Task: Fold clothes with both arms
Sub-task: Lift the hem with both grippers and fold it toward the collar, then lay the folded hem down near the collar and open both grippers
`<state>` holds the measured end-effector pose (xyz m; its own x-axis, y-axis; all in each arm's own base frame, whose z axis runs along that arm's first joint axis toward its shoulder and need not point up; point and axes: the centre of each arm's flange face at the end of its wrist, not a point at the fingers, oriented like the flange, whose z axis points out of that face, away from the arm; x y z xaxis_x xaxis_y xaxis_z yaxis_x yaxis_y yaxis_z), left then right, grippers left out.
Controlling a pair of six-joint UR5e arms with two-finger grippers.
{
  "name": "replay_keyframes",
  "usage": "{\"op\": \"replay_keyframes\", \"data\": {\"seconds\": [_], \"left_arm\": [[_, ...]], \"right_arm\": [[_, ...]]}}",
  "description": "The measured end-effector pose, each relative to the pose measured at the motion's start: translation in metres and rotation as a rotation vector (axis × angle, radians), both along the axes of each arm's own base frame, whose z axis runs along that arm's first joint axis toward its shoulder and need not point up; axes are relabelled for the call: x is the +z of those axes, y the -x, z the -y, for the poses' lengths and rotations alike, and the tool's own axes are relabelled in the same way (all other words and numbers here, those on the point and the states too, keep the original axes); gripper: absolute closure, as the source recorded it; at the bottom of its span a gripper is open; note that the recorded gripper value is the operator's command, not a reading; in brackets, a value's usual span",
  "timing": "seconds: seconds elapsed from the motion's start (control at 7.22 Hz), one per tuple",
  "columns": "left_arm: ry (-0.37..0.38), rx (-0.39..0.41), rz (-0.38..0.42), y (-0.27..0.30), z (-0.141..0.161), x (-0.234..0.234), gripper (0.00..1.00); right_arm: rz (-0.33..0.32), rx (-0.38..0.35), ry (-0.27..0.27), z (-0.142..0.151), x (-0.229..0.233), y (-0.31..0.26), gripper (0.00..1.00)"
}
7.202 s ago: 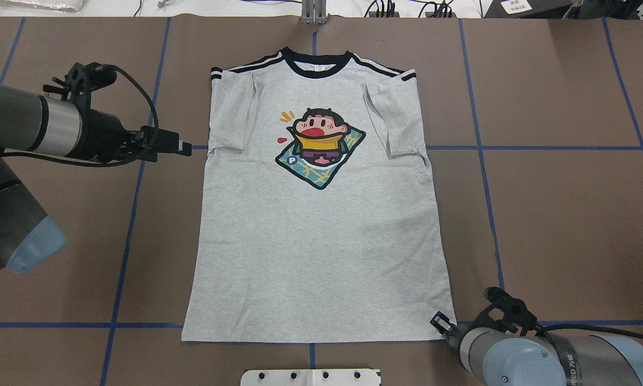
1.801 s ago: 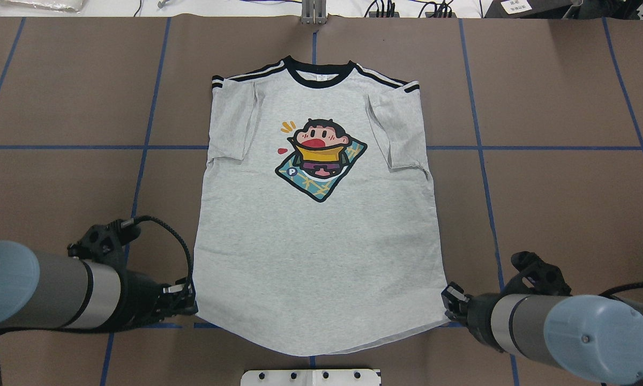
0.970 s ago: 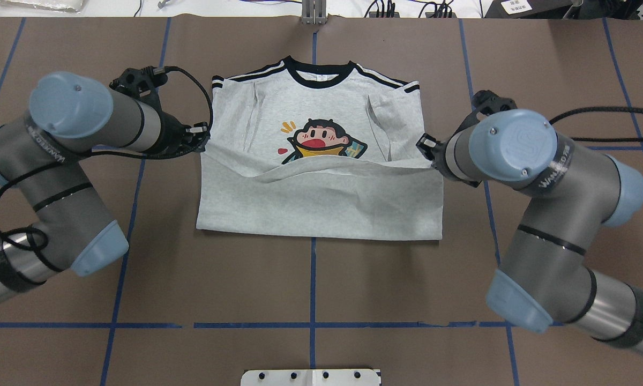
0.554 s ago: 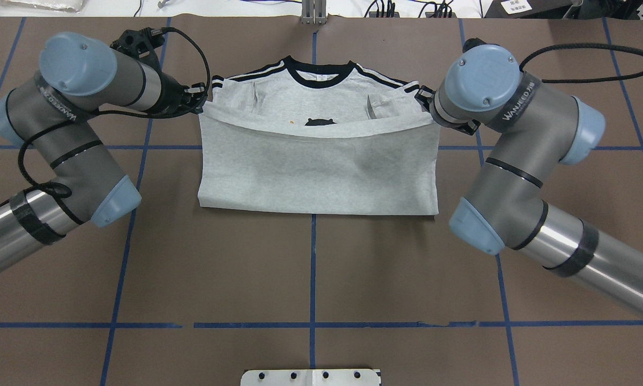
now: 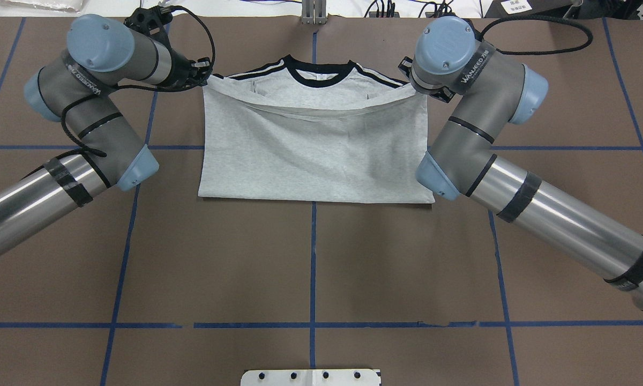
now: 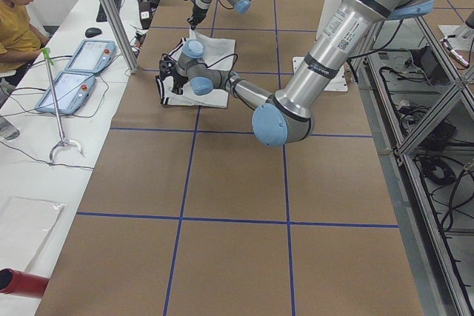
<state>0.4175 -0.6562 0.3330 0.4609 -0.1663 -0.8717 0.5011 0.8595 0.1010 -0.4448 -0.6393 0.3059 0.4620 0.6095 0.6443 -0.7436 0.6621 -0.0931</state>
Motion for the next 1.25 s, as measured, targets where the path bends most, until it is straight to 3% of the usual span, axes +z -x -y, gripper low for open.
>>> {"op": "replay_keyframes", "data": {"seconds": [0.28, 0.83, 0.97, 1.11, 1.25], "left_arm": [[-0.016, -0.026, 0.026, 0.000, 0.019, 0.004, 1.00], [-0.030, -0.032, 0.047, 0.004, 0.033, 0.015, 1.00], [-0.034, -0.032, 0.044, 0.002, 0.035, 0.019, 0.82], [-0.036, -0.032, 0.042, 0.001, 0.036, 0.021, 0.62], [-0.037, -0.032, 0.041, 0.001, 0.037, 0.021, 0.56]], "right_arm": [[-0.001, 0.017, -0.006, 0.024, 0.011, -0.006, 1.00], [-0.012, 0.019, -0.002, 0.037, 0.018, -0.006, 1.00], [-0.012, 0.018, 0.000, 0.039, 0.017, -0.003, 1.00], [-0.012, 0.017, -0.001, 0.040, 0.014, -0.001, 0.86], [-0.011, 0.016, -0.001, 0.041, 0.013, 0.000, 0.65]]}}
